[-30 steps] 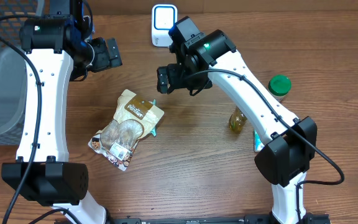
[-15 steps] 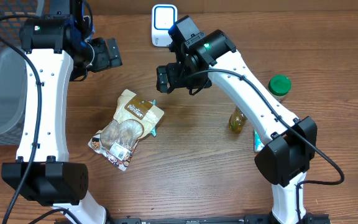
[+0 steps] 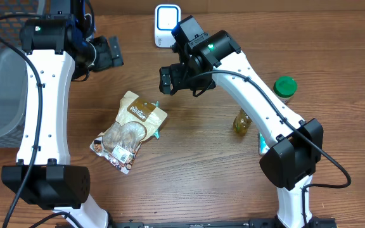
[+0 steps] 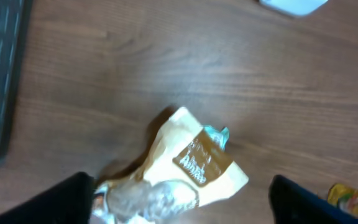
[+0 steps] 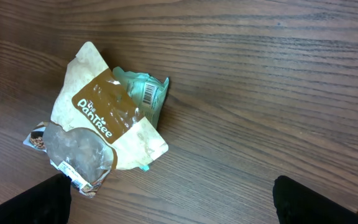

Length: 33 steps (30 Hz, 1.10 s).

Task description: Scan the item barcode

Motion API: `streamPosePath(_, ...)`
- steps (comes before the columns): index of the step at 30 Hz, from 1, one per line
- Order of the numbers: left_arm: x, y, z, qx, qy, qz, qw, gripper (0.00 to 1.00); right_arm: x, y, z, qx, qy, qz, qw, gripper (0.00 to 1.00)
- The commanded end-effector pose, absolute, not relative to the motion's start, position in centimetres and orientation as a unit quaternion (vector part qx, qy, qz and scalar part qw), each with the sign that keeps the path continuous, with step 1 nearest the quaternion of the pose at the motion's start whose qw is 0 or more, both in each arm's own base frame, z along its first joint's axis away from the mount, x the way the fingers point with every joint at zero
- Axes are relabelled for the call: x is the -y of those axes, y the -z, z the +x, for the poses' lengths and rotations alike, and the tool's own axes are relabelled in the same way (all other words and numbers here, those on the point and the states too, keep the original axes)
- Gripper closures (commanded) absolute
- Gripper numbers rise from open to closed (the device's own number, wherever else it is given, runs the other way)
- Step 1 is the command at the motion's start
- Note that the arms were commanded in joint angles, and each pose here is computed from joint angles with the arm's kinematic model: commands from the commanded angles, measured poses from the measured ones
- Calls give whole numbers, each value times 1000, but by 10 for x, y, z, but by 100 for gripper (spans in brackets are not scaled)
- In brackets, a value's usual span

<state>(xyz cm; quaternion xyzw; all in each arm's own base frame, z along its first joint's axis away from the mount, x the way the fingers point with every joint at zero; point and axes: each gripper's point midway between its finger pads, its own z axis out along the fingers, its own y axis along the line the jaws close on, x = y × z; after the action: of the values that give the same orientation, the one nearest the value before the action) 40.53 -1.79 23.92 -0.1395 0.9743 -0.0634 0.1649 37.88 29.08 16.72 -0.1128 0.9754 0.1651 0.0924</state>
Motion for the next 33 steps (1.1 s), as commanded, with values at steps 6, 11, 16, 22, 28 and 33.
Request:
streamPosePath(6, 15, -194, 364, -985, 40, -156, 56, 41, -292, -172, 381, -974, -165, -115, 103, 0)
streamPosePath(11, 13, -155, 343, -987, 26, -157, -1, 37, -292, -172, 381, -974, -165, -115, 103, 0)
streamPosePath(16, 13, -131, 329, -987, 21, -158, -32, 36, -292, -172, 381, -974, -165, -115, 103, 0)
streamPosePath(22, 14, -127, 335, -987, 24, -158, -21, 54, -292, -172, 381, -974, -165, -115, 103, 0)
streamPosePath(28, 14, -127, 345, -984, 28, -175, -2, 90, -292, -172, 381, -974, -165, -115, 103, 0)
streamPosePath(33, 13, -117, 353, -978, 26, -209, 13, 96, -295, -175, 386, -971, -172, -116, 115, 0)
